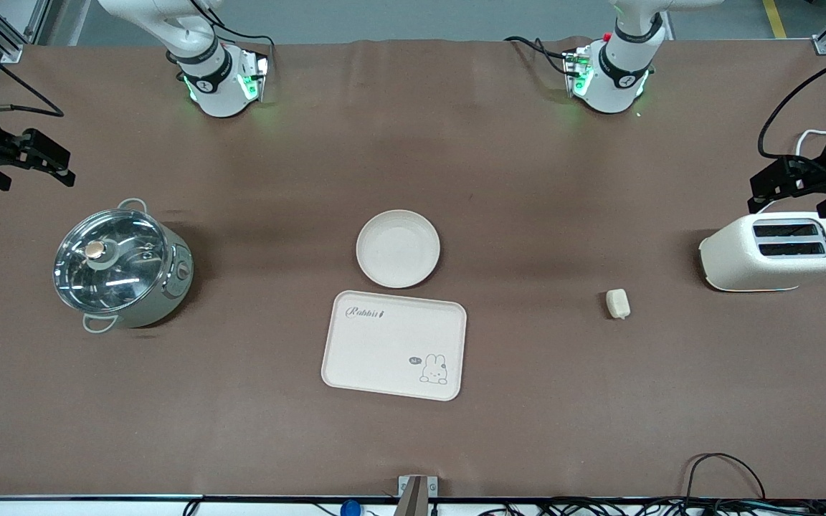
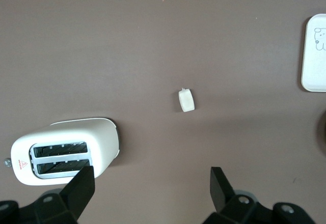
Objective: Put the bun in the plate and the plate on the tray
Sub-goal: 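Reach the left gripper to the bun while the right gripper moves out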
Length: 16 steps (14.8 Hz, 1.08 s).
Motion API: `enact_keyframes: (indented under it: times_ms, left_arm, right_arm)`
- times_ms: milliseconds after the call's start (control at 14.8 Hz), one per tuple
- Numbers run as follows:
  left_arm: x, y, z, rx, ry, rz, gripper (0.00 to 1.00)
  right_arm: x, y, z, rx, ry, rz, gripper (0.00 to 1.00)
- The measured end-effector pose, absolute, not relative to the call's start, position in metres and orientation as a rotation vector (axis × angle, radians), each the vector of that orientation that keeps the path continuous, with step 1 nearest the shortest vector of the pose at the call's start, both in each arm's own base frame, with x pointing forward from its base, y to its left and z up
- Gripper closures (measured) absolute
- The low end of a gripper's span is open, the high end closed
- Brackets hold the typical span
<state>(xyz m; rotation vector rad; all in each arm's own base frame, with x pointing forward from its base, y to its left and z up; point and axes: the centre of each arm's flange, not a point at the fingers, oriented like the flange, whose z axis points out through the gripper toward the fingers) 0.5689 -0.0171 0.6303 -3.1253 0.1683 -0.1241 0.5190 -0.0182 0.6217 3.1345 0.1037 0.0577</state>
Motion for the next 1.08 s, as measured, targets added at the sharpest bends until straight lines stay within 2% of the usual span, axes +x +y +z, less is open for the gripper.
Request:
enact_keyframes:
  times_ms: [337,472,607,877,1080]
  left_arm:
    - [0.569,-0.018,0.635,-3.125,0.170,-0.133,0.00]
    - [0.573,-0.022,0.616,-3.120,0.183,-0.063,0.00]
    - [0.596,-0.036,0.555,-3.120,0.209,0.076,0.00]
    - [0.662,-0.068,0.372,-3.127,0.113,0.177,0.00]
    - [0.676,-0.081,0.273,-3.135,0.032,0.174,0.00]
  right_arm:
    - [0.519,-0.018,0.622,3.135,0.104,0.058,0.00]
    - [0.521,-0.012,0.619,3.155,0.104,0.056,0.00]
    - [0.529,0.002,0.602,3.204,0.088,0.009,0.00]
    - [0.567,0.026,0.531,3.259,0.080,-0.103,0.00]
    - [0.586,0.047,0.484,3.270,0.100,-0.103,0.00]
